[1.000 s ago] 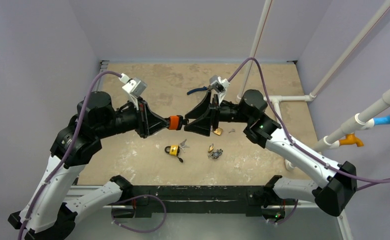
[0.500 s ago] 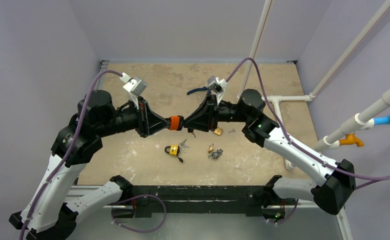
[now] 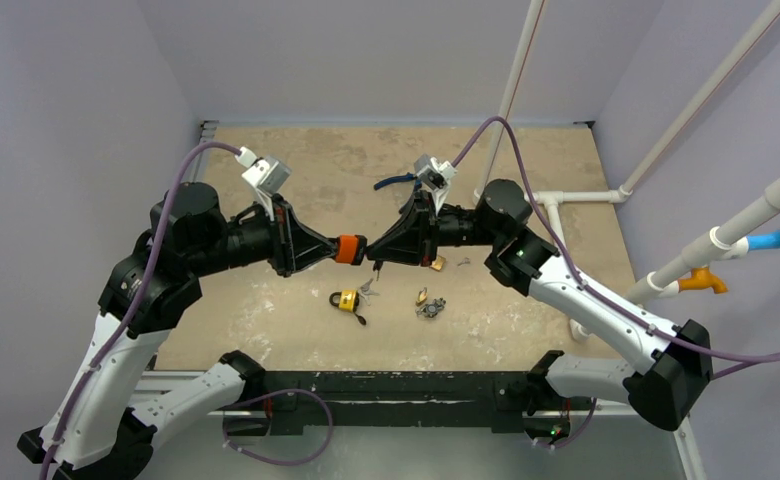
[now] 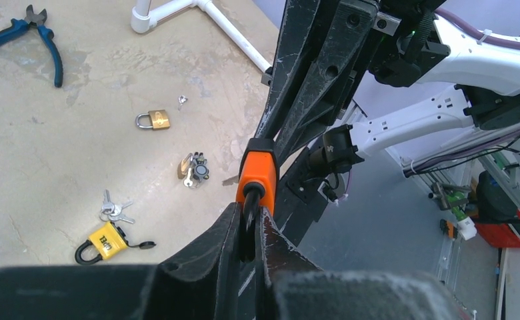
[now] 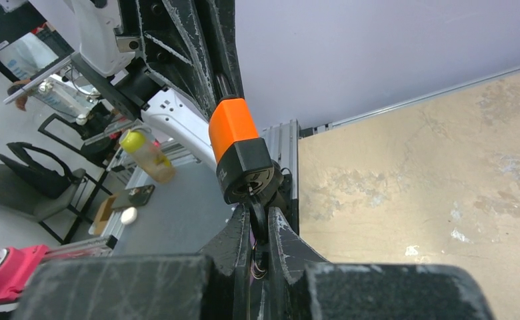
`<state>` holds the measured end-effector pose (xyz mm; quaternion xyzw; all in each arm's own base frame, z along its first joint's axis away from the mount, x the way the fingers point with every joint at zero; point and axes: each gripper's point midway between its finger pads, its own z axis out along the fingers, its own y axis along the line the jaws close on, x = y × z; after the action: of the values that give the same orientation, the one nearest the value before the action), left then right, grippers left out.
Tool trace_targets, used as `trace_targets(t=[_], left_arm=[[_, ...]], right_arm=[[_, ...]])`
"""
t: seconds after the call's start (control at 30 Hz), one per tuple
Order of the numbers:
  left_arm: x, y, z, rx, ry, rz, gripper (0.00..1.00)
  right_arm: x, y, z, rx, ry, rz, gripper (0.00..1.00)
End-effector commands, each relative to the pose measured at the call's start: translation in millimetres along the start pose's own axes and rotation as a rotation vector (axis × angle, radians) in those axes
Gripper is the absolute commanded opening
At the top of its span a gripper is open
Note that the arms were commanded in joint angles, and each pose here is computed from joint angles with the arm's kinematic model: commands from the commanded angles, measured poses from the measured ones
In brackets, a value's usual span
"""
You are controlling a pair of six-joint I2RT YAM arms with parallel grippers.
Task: Lock with the key
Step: Lock the lock, then place the lock at the center of the board, then place the key at the center of the board.
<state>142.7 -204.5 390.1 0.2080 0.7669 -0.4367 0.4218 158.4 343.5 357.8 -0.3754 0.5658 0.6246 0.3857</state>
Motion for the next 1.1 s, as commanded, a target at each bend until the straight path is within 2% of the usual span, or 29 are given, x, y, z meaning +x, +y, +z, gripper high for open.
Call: trace_targets(t=[0.0,0.27,0.6,0.9,1.07], left_arm=[[-27.1,-15.9,-12.0,0.041,-0.112,0.069,0.00],[-28.3,-20.6,-19.1,0.052,-0.129,0.098,0.00],[-27.9,-30.2,-25.7,0.096,-0.141,0.133,0.00],[-28.9,-56.6,-41.7,0.219,-0.177,0.228,0.00],[-31.8,-41.2,-38.4,0.131,-0.180,0.209,0.00]], right_arm=[[-2.0,-3.0,-4.9,0.044,-0.023,-0.046,0.00],[1.6,-15.5,-15.1,0.096,-0.024,-0.059,0.00],[1.7,-12.1,-24.7,0.078,-0.029,-0.070,0.00],[8.0,1.6,-32.6,0.014,0.003,-0.069,0.00],[4.7,-10.1,-34.6,0.096,-0.011,-0.051,0.00]])
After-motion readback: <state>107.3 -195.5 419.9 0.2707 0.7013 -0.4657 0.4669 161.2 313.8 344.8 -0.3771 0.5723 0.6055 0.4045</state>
